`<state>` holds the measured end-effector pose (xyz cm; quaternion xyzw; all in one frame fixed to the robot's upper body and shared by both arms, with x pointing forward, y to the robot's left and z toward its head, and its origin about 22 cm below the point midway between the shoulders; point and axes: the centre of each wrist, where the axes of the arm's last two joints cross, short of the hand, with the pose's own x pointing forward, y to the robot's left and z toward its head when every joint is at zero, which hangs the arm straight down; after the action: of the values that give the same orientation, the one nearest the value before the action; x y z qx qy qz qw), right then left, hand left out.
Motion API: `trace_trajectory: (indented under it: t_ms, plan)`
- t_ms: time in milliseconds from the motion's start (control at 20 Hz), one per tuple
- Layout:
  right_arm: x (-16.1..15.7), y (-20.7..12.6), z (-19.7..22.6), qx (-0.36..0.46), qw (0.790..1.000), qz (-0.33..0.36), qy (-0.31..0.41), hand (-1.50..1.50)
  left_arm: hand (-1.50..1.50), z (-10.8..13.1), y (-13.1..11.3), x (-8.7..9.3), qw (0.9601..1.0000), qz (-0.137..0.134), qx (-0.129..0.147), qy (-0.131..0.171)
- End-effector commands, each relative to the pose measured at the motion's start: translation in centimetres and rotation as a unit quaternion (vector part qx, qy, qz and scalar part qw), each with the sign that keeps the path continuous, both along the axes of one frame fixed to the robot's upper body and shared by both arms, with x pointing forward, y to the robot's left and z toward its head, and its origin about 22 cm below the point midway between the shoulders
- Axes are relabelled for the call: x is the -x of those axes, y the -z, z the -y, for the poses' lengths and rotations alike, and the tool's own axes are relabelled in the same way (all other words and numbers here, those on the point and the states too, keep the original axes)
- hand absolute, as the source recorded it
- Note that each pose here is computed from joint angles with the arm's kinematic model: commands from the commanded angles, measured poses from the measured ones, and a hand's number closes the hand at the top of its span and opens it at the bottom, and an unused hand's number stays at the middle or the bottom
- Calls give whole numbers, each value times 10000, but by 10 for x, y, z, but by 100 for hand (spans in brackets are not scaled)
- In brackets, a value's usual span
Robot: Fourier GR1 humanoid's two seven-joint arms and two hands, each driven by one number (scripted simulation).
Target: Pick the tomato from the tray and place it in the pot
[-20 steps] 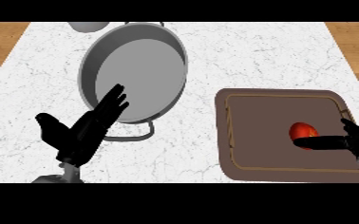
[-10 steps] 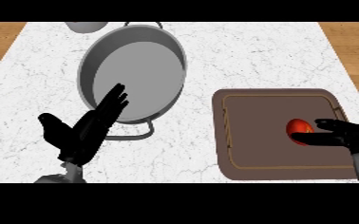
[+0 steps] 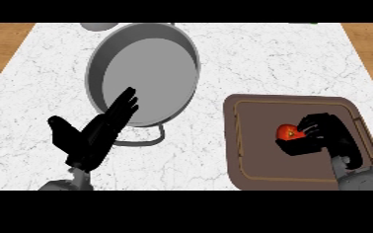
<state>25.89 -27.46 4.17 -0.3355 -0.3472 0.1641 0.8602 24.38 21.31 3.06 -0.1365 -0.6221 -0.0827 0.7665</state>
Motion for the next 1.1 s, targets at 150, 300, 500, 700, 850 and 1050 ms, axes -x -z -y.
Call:
trace_trajectory:
  t_ms: [150, 300, 500, 700, 850, 1050]
  plan:
    - [24, -9, -113, 1307, 9291, 408, -3435, 150, 0, 8, -1, -6, 9997, -116, 23, 195]
    - [29, -6, -148, 1634, 9096, 637, -3768, 150, 0, 11, 8, -3, 9999, -142, -13, 10]
    - [41, -7, -177, 1891, 9075, 854, -3652, 150, 0, -7, 5, 9, 9998, -127, -51, -152]
    - [55, -58, -176, 2384, 9081, 1872, -2890, 150, 0, -13, 9, 2, 9996, -247, -68, -143]
    - [76, -87, -189, 2099, 9051, 2391, -2820, 150, 0, -18, 8, -7, 9995, -188, 19, -264]
    - [95, -137, -185, 2053, 8774, 3093, -3039, 150, 0, -8, 3, -1, 9997, -103, -57, -211]
